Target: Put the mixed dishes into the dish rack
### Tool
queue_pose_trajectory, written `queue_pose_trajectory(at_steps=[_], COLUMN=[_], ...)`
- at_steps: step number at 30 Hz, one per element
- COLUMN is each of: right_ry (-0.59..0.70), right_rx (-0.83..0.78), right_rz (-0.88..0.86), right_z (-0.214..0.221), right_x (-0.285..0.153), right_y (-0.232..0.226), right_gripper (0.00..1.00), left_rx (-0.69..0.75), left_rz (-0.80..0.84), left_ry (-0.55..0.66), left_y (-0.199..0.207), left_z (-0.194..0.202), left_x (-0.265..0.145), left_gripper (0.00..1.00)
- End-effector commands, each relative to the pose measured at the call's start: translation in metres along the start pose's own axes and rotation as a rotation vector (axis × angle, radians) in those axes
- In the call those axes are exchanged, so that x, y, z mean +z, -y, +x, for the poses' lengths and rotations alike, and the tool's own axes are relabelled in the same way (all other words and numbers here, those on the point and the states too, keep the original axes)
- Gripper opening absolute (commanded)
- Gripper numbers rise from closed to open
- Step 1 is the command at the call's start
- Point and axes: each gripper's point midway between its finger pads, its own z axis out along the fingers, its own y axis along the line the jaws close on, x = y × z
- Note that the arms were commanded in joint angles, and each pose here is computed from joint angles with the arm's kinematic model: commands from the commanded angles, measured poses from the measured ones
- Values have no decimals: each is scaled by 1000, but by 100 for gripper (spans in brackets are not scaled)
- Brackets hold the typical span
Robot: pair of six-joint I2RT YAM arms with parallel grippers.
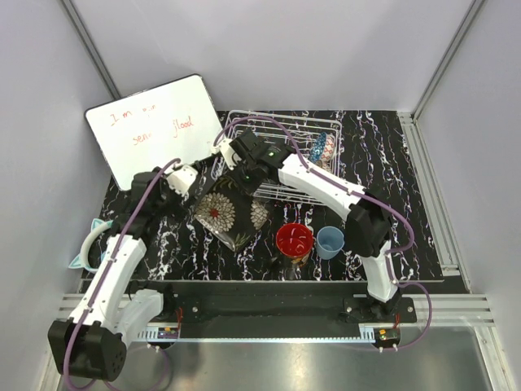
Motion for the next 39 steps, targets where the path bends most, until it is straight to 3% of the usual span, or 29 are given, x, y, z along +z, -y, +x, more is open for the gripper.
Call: queue_pose_trajectory(at_steps=[1,12,23,39], right_ry=[252,373,500,668], right_rx=[-36,-54,-39,131], right_rz=[69,182,408,669], right_z=[-72,-108,-139,-137], right_x=[-70,-121,-185,-278], right_y=[13,46,106,235], right_gripper=[0,0,0,0], left_rx=[13,30,16,9], left_rz=[-22,12,50,79], left_ry=[-2,-48,-80,-144], left_y=[2,19,36,51], left_z=[12,38,55,81], left_x=[10,18,23,23], left_gripper=[93,93,93,92])
